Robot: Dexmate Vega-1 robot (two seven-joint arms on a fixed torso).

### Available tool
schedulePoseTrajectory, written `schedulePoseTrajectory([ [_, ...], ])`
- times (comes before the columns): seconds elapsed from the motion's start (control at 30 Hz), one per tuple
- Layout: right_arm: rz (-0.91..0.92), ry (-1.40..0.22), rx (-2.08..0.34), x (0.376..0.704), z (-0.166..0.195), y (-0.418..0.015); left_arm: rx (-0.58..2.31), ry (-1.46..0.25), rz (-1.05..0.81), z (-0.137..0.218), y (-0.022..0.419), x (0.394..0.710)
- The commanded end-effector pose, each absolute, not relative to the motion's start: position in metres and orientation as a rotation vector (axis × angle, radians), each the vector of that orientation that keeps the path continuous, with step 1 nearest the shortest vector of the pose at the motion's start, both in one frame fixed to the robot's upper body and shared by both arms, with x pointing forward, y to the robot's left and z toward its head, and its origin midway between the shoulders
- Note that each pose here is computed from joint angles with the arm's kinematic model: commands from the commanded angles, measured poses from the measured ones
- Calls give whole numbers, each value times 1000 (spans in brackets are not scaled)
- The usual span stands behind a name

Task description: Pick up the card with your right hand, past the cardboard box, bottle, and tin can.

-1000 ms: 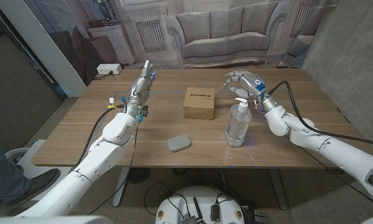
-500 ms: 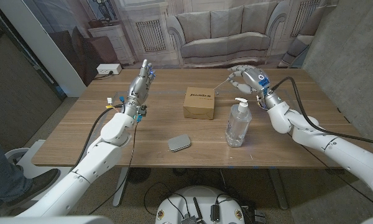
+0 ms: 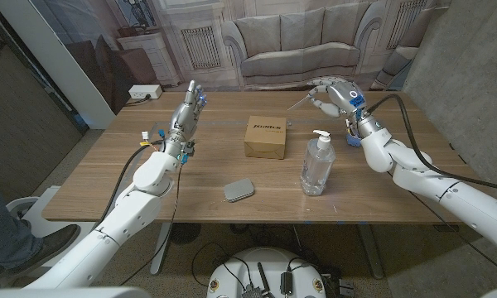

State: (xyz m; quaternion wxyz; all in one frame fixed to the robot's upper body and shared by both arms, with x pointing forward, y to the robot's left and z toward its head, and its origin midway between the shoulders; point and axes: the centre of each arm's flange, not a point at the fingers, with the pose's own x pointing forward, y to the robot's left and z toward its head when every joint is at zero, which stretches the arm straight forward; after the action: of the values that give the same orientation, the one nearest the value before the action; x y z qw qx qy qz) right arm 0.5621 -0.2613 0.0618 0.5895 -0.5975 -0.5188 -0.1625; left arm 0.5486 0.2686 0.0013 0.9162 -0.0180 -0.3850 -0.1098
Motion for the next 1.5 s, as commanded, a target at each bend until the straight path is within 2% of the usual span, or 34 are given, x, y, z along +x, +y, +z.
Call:
schedulePoseTrajectory([
  [0.03,-387,-1141,-1382,543,80,-262,-30,-789,-230,0,271,546],
  [0.73,-375,-1091,-1349,515,106,-260,-28,-777,-236,-5,277,545],
  [1.5,-425,-1099,-1335,491,132,-265,0,-767,-263,9,270,555],
])
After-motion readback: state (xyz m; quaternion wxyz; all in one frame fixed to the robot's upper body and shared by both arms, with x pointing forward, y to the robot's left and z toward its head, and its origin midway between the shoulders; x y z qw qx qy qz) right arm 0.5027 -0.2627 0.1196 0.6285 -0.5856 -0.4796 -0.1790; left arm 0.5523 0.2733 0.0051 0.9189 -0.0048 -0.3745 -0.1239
